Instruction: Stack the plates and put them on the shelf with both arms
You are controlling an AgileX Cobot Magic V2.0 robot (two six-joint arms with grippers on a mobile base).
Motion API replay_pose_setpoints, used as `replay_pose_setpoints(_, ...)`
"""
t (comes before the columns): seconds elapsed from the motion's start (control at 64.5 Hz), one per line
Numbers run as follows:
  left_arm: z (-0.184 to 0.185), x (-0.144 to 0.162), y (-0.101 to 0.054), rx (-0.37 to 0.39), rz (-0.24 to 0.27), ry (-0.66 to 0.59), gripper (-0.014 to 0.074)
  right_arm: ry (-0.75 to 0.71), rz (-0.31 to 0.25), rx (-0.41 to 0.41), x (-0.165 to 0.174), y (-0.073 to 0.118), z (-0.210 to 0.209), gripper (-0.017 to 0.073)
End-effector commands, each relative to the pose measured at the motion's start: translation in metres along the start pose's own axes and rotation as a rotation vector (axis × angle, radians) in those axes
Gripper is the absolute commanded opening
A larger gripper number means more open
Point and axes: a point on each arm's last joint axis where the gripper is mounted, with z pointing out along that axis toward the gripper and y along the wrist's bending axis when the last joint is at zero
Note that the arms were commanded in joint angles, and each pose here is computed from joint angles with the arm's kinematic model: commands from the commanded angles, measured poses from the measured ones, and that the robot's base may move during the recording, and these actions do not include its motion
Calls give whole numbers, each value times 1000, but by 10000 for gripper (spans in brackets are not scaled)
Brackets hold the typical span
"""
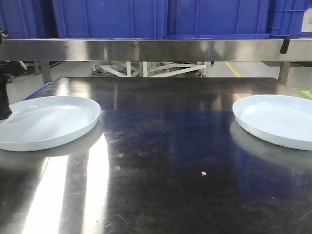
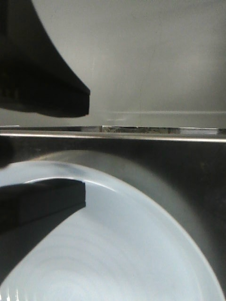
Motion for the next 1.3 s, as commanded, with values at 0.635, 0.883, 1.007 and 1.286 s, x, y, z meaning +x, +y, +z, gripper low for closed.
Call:
replay_pose_setpoints(0.635,-47,-11,-13,40,16,-15,83,-109,-15,0,-9,0,-2,48)
replay_pose_setpoints(0.883,-90,-30,-47,225,22,-105,83,-109,-15,0,-9,0,-2,48)
replay_pose_setpoints(1.007,-96,-32,-80,296,75,-143,83,-109,-15,0,-9,0,-2,48)
replay_pose_setpoints(1.286,-68,-30,-154,346,208,-179,83,-109,-15,0,-9,0,-2,48)
